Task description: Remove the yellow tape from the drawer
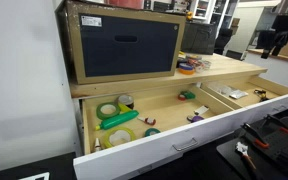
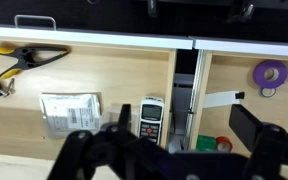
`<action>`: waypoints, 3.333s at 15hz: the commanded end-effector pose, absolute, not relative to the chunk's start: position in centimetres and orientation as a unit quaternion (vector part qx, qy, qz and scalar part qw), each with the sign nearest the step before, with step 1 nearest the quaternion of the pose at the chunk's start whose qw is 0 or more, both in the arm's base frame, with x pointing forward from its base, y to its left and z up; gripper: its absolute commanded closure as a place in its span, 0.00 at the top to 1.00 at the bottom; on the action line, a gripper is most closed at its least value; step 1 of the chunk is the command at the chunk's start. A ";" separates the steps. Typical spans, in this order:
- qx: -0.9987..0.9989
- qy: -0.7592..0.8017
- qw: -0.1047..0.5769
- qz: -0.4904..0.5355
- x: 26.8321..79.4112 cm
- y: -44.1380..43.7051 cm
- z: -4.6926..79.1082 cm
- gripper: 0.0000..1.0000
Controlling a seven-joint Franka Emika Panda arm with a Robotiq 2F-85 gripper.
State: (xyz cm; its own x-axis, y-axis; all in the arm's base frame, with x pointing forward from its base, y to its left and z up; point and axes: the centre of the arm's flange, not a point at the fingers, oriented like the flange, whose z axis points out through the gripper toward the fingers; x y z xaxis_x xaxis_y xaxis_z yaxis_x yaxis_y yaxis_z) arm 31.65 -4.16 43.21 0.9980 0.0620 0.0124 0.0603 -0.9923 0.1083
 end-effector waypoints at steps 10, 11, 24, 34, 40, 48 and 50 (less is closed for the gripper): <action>0.998 0.031 0.054 0.008 31.7 -4.2 43.2 1.00; 0.998 0.031 0.054 0.008 31.7 -4.2 43.2 1.00; 0.993 0.071 0.081 0.053 38.4 1.9 48.9 1.00; 0.993 0.083 0.068 0.045 45.0 15.1 47.5 1.00; 0.991 0.117 0.058 0.029 47.6 22.5 44.7 1.00; 0.985 0.157 0.068 -0.002 48.1 29.6 40.2 1.00; 0.985 0.153 0.080 -0.004 47.8 31.3 39.4 1.00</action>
State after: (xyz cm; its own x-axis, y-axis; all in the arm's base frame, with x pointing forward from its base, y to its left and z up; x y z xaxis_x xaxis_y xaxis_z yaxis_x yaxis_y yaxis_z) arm 47.11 28.32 40.17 0.9475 0.3191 -0.0218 0.3193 -0.9398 0.1217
